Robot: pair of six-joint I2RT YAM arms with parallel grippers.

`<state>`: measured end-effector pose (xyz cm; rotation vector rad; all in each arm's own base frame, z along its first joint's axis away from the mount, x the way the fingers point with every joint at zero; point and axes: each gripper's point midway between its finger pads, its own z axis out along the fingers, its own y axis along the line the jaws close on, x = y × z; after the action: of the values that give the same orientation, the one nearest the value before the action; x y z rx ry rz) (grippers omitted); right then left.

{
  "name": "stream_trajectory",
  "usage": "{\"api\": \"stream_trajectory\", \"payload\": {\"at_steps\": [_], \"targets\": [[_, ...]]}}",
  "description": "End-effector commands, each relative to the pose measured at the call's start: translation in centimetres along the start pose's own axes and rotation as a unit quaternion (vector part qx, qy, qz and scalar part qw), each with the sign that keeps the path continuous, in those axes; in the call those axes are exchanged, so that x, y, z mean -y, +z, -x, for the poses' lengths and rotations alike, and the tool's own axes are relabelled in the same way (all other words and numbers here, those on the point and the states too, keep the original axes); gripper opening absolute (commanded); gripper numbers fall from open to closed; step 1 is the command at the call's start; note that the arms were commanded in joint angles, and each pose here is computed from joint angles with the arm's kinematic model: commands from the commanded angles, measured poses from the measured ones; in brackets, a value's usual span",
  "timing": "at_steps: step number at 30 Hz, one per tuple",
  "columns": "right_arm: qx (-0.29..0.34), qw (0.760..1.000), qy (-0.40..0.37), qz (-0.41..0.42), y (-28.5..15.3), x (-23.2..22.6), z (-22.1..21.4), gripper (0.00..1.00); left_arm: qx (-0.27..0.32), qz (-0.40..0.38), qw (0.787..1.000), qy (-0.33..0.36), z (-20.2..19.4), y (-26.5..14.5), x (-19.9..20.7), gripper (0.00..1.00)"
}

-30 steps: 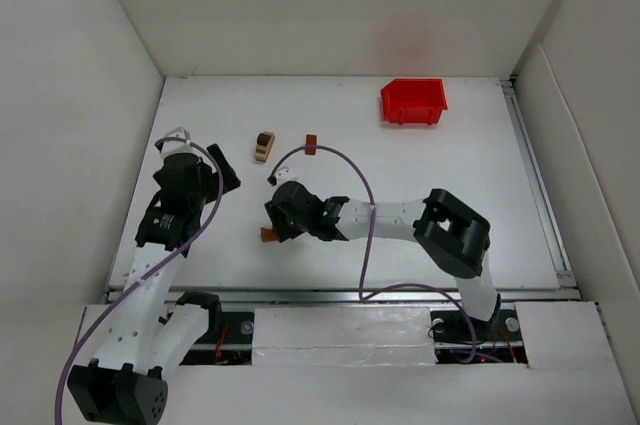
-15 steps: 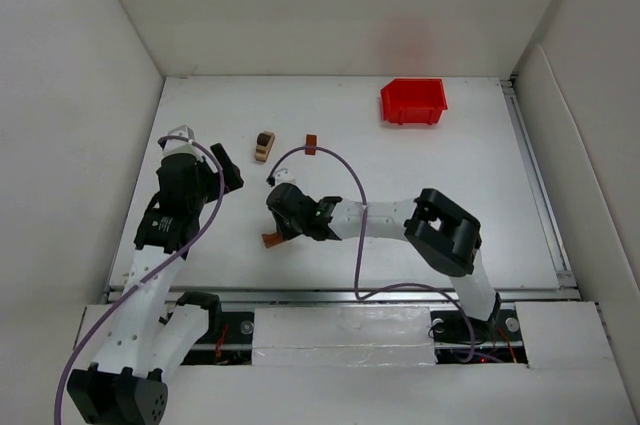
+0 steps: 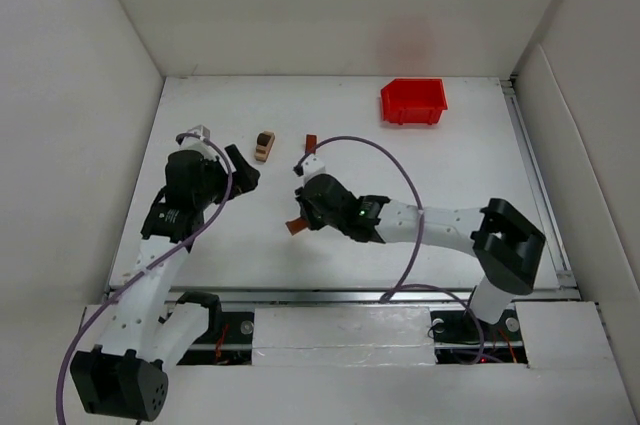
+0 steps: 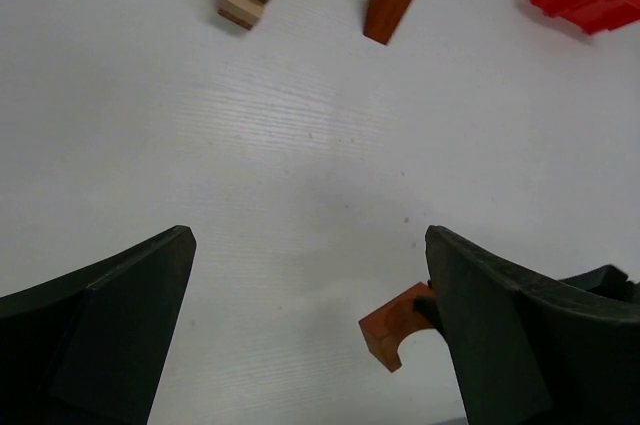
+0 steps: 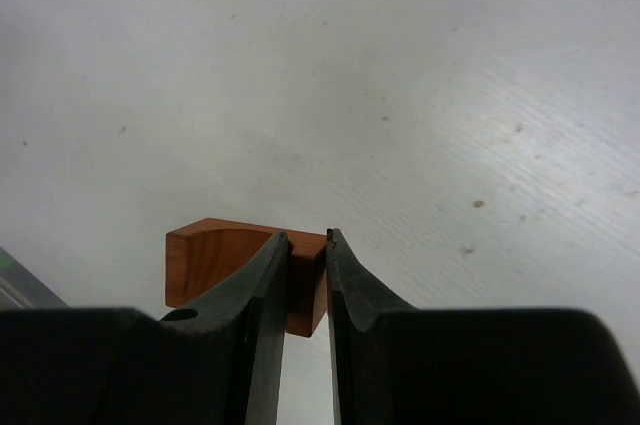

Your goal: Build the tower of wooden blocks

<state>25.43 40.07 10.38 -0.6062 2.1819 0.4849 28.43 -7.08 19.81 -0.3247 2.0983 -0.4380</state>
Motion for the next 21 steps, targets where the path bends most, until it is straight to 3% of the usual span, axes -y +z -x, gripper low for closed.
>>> {"api": "stream_trajectory", "payload": {"at_steps": [1,4,5,6,8,12,17,18,21], "targets": [[0.145,0.989,-0.027,0.035,-5.1,1.3,7.7,0.00,-0.055,-0.144,0.985,-0.073,-1.5,0.2,5.4,0.99],[0.186,0.980,-0.063,0.039,-6.7,2.2,8.7,0.00,-0.084,-0.223,0.966,-0.097,-1.8,-0.3,8.3,0.99],[0.223,0.971,-0.079,0.038,-8.9,2.8,10.4,0.00,-0.121,-0.254,0.950,-0.133,-2.6,-0.8,9.5,0.99],[0.247,0.965,-0.085,0.040,-10.0,3.4,11.2,0.00,-0.111,-0.286,0.941,-0.140,-1.9,-1.0,10.6,0.99],[0.317,0.941,-0.108,0.052,-13.4,3.8,12.6,0.00,-0.153,-0.329,0.914,-0.183,-2.8,-2.2,12.5,0.99],[0.422,0.890,-0.151,0.089,-18.4,3.6,15.1,0.00,-0.166,-0.426,0.861,-0.223,-1.2,-5.2,16.0,0.99],[0.471,0.851,-0.193,0.132,-21.6,1.6,16.9,0.00,-0.186,-0.472,0.827,-0.241,0.1,-8.0,17.6,0.99],[0.473,0.839,-0.213,0.164,-21.8,0.0,17.6,0.00,-0.199,-0.498,0.804,-0.258,0.9,-9.6,18.3,0.99],[0.484,0.826,-0.219,0.186,-22.6,-1.1,18.4,0.00,-0.202,-0.517,0.790,-0.259,1.1,-10.8,18.6,0.99]]}}
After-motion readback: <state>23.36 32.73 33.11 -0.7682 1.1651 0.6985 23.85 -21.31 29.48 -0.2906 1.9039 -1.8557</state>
